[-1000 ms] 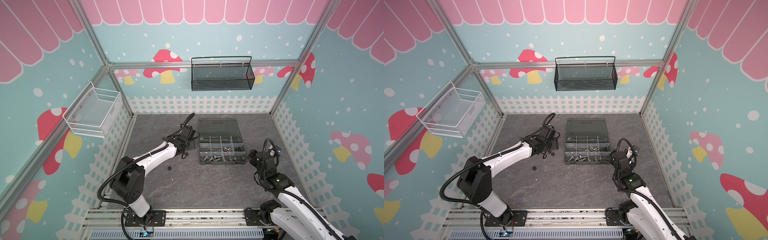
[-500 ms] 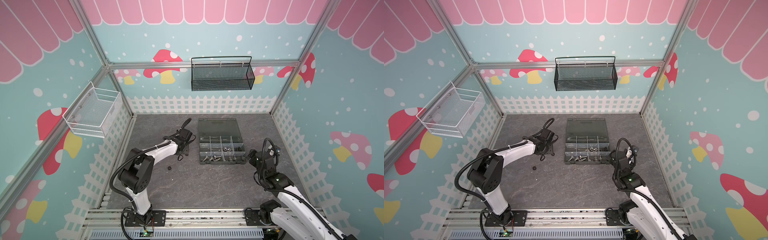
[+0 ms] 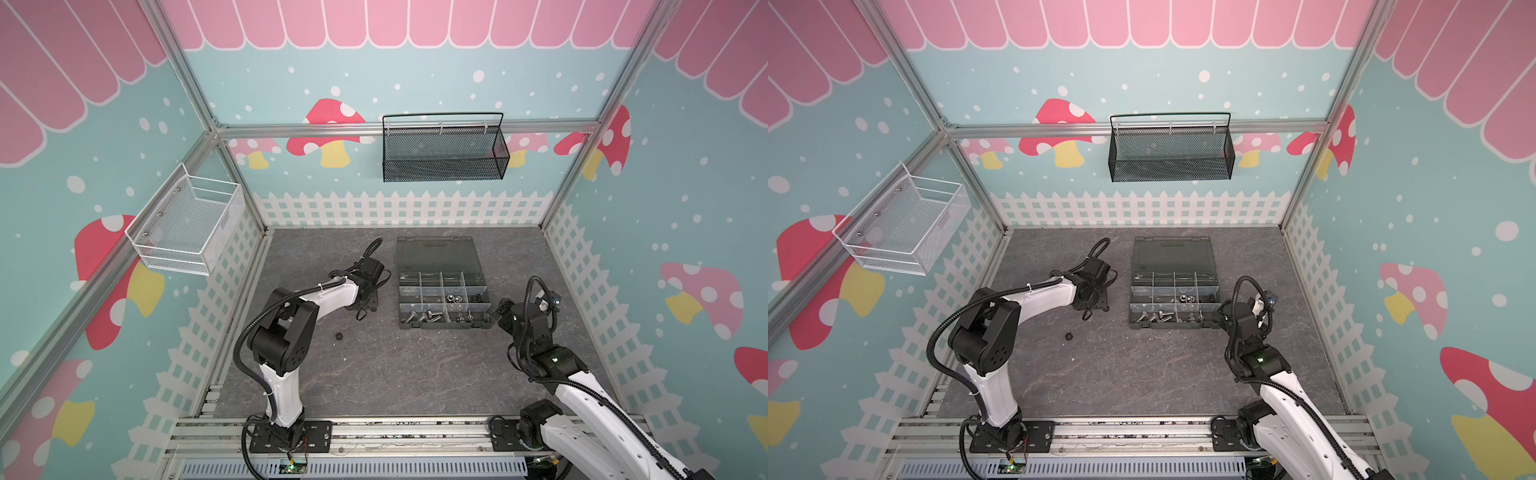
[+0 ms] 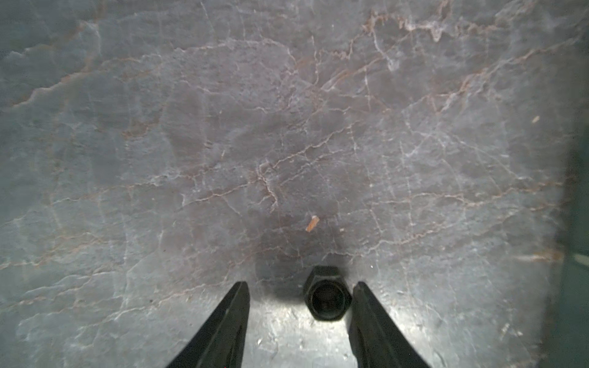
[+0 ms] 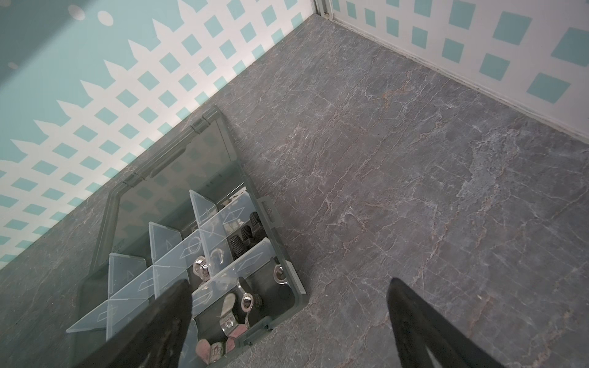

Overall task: Sort the screws and nuts into containers
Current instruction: 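Move the open left gripper back over the next black nut, then lower the left gripper and close it on the black hex nut, then lift the black nut with the left gripper and carry it over the box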

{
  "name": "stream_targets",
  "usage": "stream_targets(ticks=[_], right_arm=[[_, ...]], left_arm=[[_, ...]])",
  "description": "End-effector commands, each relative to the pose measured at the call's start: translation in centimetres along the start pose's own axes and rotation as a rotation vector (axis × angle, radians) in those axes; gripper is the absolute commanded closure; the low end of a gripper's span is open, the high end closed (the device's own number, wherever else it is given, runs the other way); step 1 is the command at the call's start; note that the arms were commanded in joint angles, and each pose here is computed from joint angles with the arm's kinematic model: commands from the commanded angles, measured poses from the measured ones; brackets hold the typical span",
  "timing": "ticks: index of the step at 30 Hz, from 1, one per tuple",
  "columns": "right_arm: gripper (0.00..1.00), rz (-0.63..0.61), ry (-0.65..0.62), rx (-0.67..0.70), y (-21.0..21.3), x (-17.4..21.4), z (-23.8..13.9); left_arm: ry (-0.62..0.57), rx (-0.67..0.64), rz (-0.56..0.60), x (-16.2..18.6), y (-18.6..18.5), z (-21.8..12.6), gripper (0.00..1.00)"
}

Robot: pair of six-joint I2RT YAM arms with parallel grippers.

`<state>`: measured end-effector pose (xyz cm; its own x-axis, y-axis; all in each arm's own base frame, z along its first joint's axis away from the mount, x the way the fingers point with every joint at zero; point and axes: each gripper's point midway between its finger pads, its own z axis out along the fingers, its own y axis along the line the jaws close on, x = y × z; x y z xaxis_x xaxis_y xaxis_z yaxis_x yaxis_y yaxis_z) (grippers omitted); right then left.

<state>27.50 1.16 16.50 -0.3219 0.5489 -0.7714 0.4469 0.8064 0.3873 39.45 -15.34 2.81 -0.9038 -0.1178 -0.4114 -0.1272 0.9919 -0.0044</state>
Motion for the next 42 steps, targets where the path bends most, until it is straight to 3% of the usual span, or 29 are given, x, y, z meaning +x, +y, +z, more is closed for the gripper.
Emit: stream_targets(ticks=[1,8,14,19,23,26,32,42], right_arm=[[0.03,0.027,-0.009,0.01,-0.3,-0.2,0.0],[0.03,0.026,-0.014,0.013,-0.3,-0.3,0.0],[0.03,0.024,-0.009,0.006,0.1,-0.2,0.3],[0.03,0.018,-0.003,0.005,0.3,-0.2,0.4],[0.03,0.022,-0.01,0.007,0.2,-0.3,0.4],[0.03,0.023,-0.012,0.004,0.2,-0.4,0.3],[0.03,0.007,-0.001,-0.004,0.5,-0.3,0.3],[0.03,-0.071,0.011,0.002,1.0,-0.4,0.7]], left_arm=[[-0.006,0.024,-0.007,-1.0,-0.6,0.6,0.48],[0.027,0.032,-0.02,-0.2,-0.5,0.7,0.51],[0.057,-0.011,-0.011,0.5,0.3,0.9,0.59],[0.077,-0.004,-0.014,1.0,0.2,0.7,0.73],[0.082,0.001,-0.021,1.5,0.4,0.2,0.74],[0.078,0.006,-0.023,1.6,0.5,-0.3,0.8],[0.042,0.018,-0.024,0.9,0.4,-1.6,0.86],[-0.069,0.072,-0.021,-1.2,-0.5,-5.7,0.87]])
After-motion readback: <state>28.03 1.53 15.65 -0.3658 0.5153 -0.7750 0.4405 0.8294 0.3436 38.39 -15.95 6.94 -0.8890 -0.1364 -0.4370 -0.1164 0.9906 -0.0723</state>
